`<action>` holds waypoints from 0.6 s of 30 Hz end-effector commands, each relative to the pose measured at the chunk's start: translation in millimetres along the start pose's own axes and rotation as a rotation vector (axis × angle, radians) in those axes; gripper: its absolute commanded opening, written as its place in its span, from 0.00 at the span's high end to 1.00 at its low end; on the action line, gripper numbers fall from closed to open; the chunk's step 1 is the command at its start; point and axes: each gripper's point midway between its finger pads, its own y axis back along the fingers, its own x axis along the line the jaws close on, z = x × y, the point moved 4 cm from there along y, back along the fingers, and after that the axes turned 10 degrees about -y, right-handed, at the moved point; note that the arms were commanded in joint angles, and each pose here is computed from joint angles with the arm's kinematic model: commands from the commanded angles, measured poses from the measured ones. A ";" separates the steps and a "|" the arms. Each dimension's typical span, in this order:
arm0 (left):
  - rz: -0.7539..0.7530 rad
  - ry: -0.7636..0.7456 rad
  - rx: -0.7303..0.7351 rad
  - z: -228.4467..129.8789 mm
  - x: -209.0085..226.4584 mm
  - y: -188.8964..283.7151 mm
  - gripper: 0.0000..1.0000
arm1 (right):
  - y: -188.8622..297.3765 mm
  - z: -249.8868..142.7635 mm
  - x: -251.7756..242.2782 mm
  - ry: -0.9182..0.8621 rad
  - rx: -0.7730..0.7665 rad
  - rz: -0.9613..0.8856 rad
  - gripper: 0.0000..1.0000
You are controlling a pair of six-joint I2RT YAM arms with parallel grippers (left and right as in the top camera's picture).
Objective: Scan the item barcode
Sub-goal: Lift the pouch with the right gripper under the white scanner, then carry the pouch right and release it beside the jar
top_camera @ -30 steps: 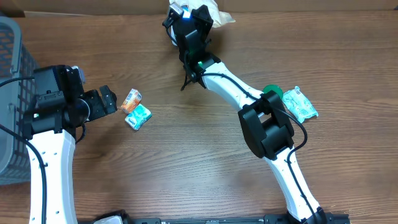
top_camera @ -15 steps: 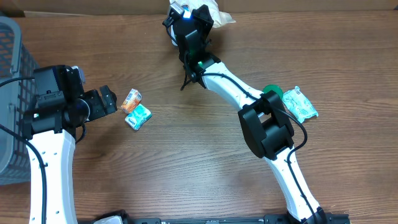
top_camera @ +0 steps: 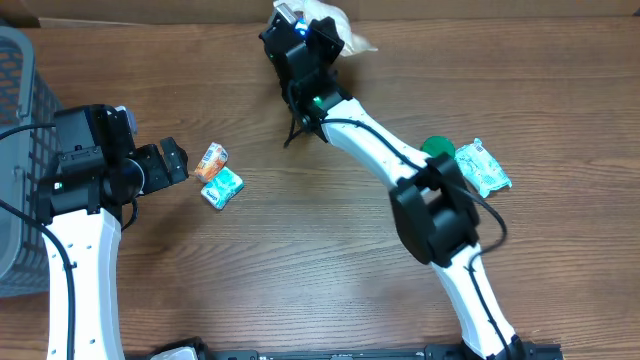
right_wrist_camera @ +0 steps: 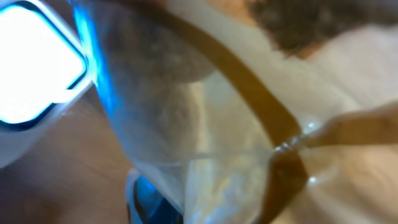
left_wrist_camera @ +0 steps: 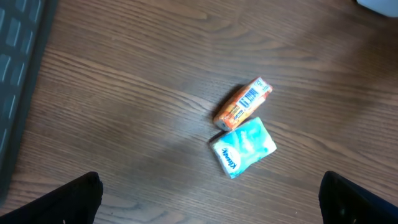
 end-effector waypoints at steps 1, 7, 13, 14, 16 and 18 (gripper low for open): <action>0.007 0.004 -0.042 8.2 0.3 10.8 0.00 | 70.6 57.2 -96.7 -0.398 -0.159 0.125 0.96; 0.007 0.004 -0.042 8.2 0.3 10.8 0.00 | 144.7 50.1 -169.5 -0.691 -0.133 0.366 0.96; 0.007 0.004 -0.042 8.2 0.3 10.8 0.00 | 219.5 -0.9 -214.5 -0.828 0.025 0.737 0.96; 0.007 0.004 -0.042 8.2 0.3 10.8 0.00 | 226.0 -15.3 -225.5 -0.854 0.067 0.762 0.96; 0.007 0.004 -0.042 8.2 0.3 10.8 0.00 | 226.7 -47.9 -248.8 -0.947 0.176 0.720 0.96; 0.007 0.004 -0.042 8.2 0.3 10.8 0.00 | 218.9 -87.8 -271.5 -1.070 0.321 0.629 0.96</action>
